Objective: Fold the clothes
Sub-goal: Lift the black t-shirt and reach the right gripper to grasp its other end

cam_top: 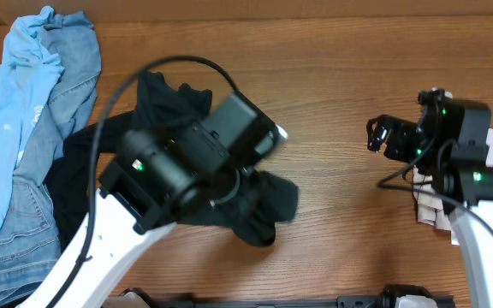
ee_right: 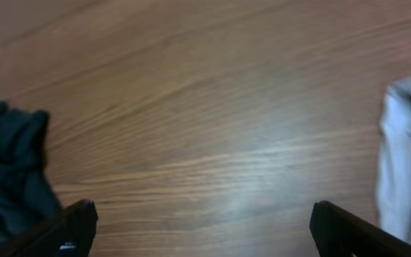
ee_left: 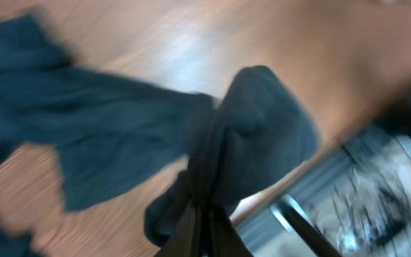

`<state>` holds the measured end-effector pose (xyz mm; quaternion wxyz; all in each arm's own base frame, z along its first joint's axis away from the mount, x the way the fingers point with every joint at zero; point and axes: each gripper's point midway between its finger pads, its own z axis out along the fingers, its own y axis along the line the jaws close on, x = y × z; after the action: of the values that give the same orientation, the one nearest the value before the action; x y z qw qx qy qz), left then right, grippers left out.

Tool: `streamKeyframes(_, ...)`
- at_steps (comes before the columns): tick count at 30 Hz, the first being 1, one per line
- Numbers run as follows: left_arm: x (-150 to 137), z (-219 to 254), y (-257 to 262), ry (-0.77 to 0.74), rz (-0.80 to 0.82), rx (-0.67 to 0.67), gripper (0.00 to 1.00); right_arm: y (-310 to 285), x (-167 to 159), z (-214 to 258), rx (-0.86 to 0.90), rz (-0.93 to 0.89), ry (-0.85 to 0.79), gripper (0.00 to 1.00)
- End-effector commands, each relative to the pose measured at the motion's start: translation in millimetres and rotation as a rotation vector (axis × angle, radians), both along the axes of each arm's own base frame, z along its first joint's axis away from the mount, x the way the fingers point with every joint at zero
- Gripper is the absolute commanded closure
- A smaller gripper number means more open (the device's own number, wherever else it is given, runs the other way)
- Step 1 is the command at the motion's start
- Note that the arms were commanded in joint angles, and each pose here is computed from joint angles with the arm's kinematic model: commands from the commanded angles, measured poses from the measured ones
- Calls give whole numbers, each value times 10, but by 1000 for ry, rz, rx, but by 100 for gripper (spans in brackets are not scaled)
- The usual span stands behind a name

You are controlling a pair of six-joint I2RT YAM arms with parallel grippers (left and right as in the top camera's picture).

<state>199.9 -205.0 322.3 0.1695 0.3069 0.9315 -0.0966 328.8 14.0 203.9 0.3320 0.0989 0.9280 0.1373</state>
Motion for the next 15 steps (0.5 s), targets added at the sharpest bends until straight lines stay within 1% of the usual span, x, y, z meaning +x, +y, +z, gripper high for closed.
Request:
streamKeyframes(1, 482, 71, 689, -83, 415, 48, 96, 273, 180, 109, 60, 204, 14, 0)
streamKeyframes(2, 568, 69, 863, -76, 485, 45, 96, 320, 206, 101, 65, 236, 26, 0)
streamKeyframes(3, 678, 61, 1146, -52, 600, 25, 96, 459, 285, 94, 78, 302, 37, 0)
streamKeyframes(5, 738, 51, 1371, -13, 684, -21, 96, 704, 368, 84, 106, 380, 42, 0)
streamKeyframes(6, 756, 52, 1447, 16, 702, -66, 96, 906, 397, 69, 118, 446, 43, 0)
streamKeyframes(8, 768, 77, 1478, 64, 685, -168, 96, 1373, 436, -20, 119, 576, 36, 0)
streamKeyframes(10, 780, 101, 1511, 75, 670, -216, 96, 1849, 470, -120, 113, 688, 1, 0)
streamKeyframes(13, 784, 100, 1530, 69, 662, -209, 96, 2355, 625, -212, 135, 749, -75, 0)
streamKeyframes(15, 792, 86, 1597, 54, 679, -175, 96, 2658, 703, -350, 144, 798, -117, 0)
